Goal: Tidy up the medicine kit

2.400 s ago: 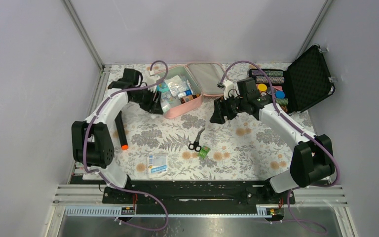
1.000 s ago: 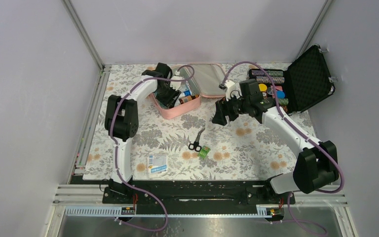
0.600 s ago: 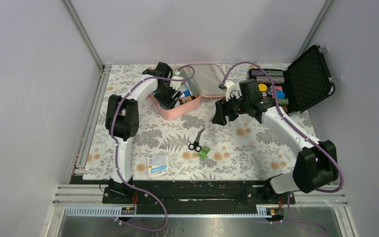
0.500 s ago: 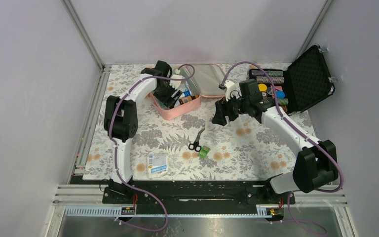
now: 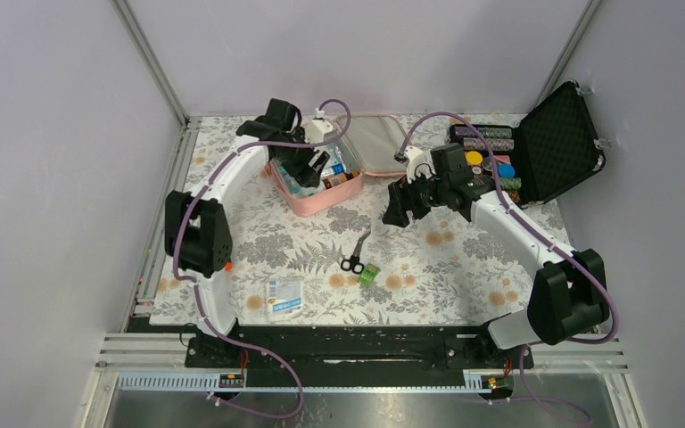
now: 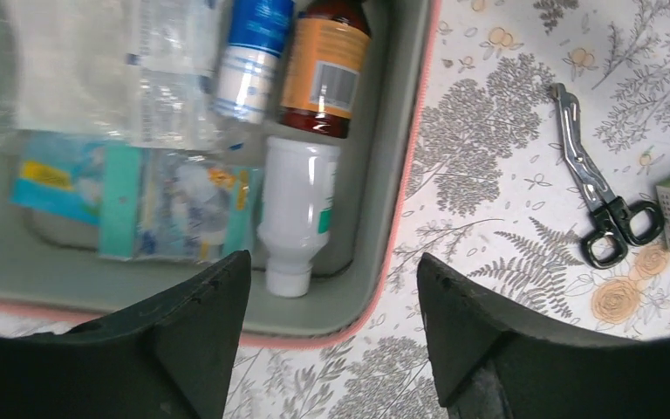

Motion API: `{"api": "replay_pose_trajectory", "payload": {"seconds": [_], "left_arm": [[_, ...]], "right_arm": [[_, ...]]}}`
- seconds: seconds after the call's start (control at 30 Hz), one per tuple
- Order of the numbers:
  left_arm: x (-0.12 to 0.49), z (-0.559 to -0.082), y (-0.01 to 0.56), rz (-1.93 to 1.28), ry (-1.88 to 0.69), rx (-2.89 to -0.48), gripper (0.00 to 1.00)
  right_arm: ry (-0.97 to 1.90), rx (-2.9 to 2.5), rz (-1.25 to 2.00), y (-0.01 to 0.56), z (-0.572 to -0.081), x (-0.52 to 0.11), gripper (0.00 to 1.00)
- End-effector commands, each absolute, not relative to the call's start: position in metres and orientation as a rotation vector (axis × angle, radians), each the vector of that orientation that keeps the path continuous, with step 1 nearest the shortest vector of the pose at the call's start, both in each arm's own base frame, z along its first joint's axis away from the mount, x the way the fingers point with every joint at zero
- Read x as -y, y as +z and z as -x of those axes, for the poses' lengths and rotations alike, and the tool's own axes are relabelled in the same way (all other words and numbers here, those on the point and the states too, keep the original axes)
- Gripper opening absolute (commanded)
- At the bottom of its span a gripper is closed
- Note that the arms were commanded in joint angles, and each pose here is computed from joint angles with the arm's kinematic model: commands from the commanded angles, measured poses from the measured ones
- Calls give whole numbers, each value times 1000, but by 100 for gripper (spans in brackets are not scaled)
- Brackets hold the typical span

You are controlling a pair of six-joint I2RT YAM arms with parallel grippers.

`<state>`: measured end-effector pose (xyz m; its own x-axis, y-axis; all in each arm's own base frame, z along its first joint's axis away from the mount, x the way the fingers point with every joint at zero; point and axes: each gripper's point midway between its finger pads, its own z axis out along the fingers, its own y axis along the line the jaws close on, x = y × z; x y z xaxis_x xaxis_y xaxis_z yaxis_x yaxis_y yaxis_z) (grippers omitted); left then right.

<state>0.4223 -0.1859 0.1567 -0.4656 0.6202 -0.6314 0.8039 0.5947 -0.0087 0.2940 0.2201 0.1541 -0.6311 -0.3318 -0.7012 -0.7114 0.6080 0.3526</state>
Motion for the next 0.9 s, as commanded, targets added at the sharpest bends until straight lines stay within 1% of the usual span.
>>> {"api": "replay_pose_trajectory", "payload": {"seconds": [0.0, 0.2, 0.27, 0.37, 0.4, 0.63, 0.87], "left_arm": [[207, -407, 121, -1134, -601, -2306, 66], [209, -396, 89, -1158, -553, -2391, 52], [211, -392, 82, -1155, -545, -2416, 40], [220, -377, 78, -1118, -606, -2468, 17], [224, -372, 77, -1083, -632, -2489, 12], [269, -335, 87, -695, -956, -2599, 0], [320, -304, 88, -419, -1164, -2691, 0]], "right_arm": [[835, -2180, 836, 170, -301, -225, 77], [813, -2167, 843, 170, -300, -222, 77], [813, -2164, 844, 171, -299, -222, 77], [817, -2167, 844, 170, -299, -222, 77], [820, -2170, 843, 170, -299, -223, 77], [818, -2173, 840, 169, -300, -222, 77], [790, -2175, 839, 168, -302, -219, 77]]}}
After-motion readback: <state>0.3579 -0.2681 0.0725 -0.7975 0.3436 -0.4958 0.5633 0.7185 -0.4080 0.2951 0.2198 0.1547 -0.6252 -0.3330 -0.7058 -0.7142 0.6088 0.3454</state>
